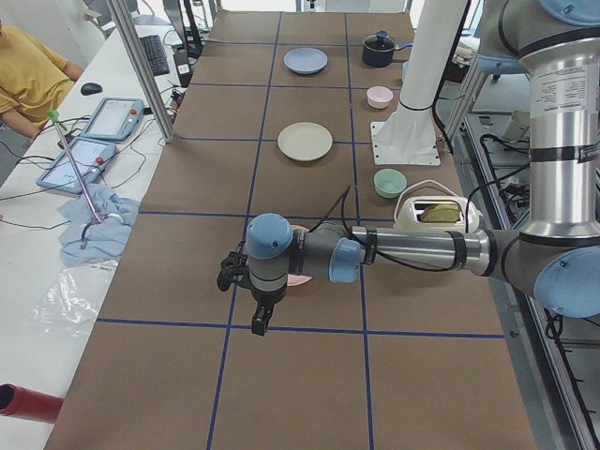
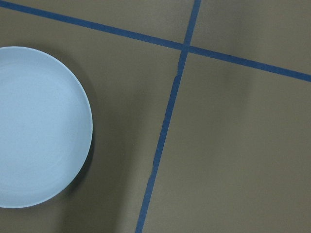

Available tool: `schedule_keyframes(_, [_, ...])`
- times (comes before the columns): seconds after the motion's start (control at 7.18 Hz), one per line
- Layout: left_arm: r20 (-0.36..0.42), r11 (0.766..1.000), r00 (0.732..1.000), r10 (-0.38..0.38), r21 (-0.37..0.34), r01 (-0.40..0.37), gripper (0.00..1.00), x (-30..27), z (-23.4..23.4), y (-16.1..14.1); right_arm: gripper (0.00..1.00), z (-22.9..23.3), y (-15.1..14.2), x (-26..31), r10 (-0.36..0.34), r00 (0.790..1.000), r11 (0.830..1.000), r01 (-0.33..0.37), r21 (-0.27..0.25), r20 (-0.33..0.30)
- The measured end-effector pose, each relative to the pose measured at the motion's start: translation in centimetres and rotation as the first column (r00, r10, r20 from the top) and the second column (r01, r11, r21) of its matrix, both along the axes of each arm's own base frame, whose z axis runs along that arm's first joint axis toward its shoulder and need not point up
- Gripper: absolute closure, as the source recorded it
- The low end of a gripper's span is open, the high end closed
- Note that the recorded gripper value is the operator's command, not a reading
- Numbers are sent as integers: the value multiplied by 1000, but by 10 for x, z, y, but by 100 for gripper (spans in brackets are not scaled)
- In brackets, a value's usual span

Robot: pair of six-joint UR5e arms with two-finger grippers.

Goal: Stack three plates with pink and blue

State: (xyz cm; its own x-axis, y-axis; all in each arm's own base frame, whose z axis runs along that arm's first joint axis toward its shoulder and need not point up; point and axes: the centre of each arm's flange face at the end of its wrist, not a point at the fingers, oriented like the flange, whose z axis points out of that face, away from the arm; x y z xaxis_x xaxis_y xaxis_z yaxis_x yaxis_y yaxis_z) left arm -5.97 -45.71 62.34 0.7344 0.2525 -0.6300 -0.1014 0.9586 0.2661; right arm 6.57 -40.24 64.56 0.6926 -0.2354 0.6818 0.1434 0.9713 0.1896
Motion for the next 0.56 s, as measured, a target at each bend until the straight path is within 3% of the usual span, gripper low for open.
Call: schedule_keyframes(0.56, [3, 990, 1000, -4, 138, 4, 0, 0, -17, -6, 0, -2, -2, 0, 0, 1000, 1000, 0, 5, 0])
